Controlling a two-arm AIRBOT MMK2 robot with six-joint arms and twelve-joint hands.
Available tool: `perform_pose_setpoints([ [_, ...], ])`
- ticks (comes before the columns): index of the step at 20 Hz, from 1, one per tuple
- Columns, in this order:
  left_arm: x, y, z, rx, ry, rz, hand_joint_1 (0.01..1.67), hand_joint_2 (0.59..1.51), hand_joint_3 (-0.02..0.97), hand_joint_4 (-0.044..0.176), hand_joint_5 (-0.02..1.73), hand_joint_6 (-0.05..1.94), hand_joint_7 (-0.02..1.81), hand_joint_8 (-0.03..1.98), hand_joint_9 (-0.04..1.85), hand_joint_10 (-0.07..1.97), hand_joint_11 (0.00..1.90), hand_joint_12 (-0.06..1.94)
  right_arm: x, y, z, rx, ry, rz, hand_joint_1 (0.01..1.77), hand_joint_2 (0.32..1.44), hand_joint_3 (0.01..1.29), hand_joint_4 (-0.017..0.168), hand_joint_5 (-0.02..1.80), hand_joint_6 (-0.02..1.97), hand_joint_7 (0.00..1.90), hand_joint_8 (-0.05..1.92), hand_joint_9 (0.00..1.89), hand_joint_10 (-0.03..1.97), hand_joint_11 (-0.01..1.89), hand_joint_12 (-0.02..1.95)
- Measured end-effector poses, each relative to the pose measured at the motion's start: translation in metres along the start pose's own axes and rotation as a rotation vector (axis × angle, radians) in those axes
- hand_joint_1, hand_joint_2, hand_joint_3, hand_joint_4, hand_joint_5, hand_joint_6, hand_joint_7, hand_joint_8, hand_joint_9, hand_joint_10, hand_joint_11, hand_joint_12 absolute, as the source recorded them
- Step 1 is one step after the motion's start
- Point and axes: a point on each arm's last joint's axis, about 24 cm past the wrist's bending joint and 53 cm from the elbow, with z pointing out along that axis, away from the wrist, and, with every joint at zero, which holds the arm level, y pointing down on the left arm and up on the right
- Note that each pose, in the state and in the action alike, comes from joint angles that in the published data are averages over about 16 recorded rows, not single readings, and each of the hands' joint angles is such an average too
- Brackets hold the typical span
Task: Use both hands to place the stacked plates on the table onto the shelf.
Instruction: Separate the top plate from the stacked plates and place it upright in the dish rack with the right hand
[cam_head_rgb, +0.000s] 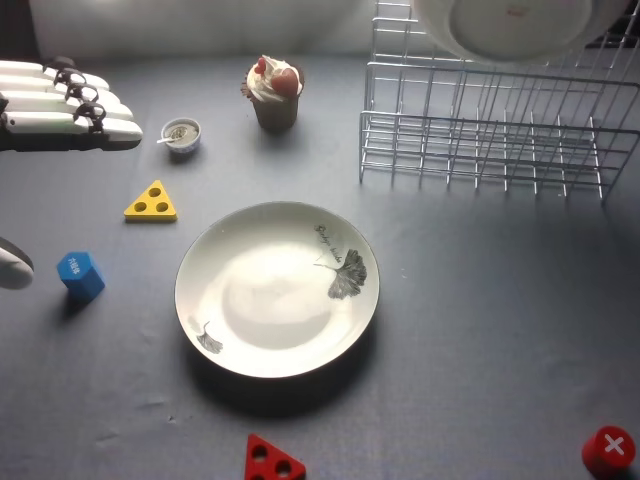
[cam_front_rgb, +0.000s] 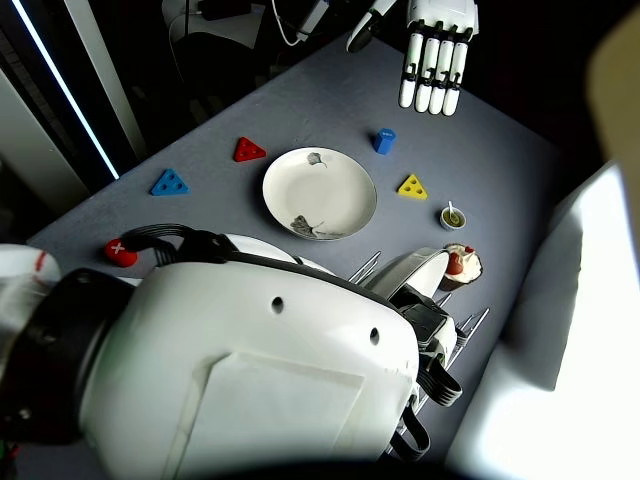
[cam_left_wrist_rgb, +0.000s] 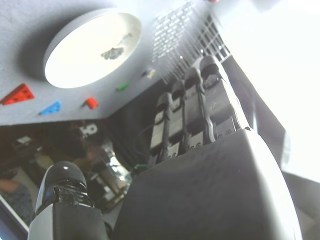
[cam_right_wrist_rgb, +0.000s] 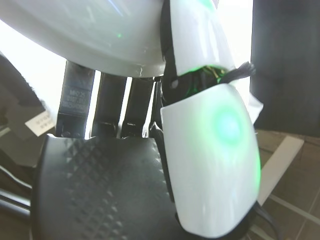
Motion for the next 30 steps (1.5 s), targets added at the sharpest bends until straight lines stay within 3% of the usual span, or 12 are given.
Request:
perform_pose_setpoints([
  [12, 0.002, -0.001, 0.002, 0.005, 0.007, 0.002, 0.13, 0.989, 0.005, 0.001, 0.10, 0.02, 0.15, 0.00, 0.15, 0.01, 0.15, 0.01, 0.000, -0.018, 0.015, -0.005, -0.017, 0.037, 1.49, 0.96, 0.01, -0.009, 0.87, 0.89, 1.12, 0.56, 1.14, 0.70, 1.01, 1.29],
  [30, 0.003, -0.003, 0.004, 0.011, 0.011, 0.005, 0.14, 0.981, 0.004, 0.001, 0.12, 0.02, 0.15, 0.00, 0.14, 0.01, 0.13, 0.01, -0.009, -0.040, 0.023, -0.006, -0.043, 0.043, 1.49, 0.96, 0.01, -0.013, 0.85, 0.89, 1.17, 0.46, 1.16, 0.66, 1.00, 1.26],
])
